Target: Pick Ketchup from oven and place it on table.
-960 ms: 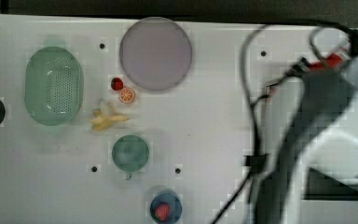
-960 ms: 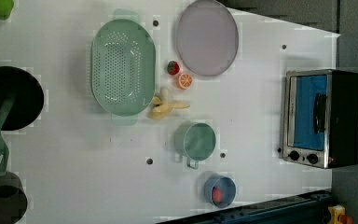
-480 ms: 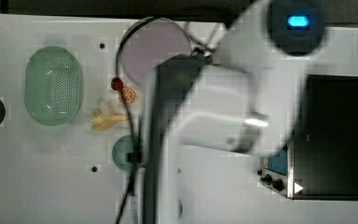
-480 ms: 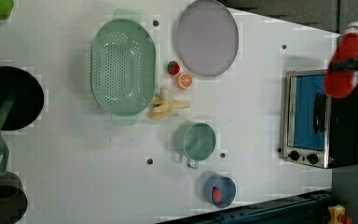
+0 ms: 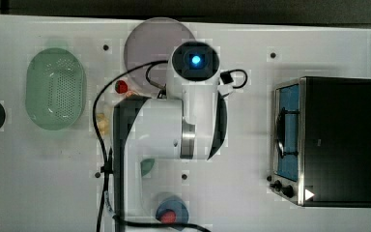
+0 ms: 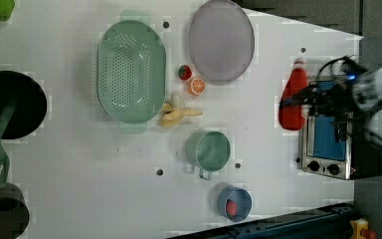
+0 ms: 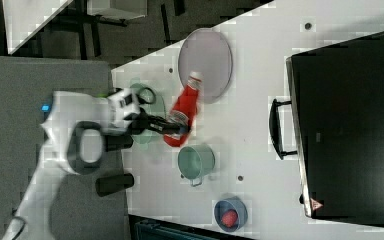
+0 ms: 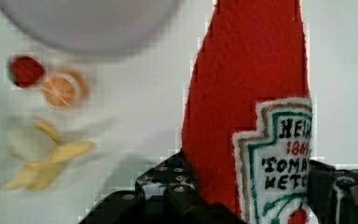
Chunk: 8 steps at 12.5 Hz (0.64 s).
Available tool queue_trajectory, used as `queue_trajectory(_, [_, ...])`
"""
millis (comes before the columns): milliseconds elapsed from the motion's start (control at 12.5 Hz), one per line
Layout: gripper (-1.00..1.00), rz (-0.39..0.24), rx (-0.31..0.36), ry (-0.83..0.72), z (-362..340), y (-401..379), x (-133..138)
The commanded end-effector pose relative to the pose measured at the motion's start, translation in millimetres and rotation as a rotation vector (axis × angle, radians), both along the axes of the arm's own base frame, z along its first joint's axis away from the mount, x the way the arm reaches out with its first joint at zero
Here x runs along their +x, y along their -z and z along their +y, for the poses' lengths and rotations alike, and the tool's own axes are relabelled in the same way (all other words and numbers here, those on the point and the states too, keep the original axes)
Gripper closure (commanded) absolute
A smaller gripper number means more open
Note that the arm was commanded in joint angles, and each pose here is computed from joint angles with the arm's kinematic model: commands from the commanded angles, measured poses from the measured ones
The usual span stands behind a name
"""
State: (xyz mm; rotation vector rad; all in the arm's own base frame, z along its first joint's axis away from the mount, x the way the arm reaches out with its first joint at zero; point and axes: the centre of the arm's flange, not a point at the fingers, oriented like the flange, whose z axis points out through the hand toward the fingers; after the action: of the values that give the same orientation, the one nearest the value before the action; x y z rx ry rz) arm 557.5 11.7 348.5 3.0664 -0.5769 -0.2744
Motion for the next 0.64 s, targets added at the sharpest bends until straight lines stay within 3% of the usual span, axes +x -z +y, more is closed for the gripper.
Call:
queue_trajectory(80, [-0.29,-0.076,-0.013,0.110,-15.9,11.0,-3.3])
queue_trajectory(320, [-0.29,-0.032,-0.028,0.135,-28.9,73.7,-27.9])
queue_trajectory(640, [-0.29,-0.108,-0.046,0.146,-35.0,131.4,-52.7])
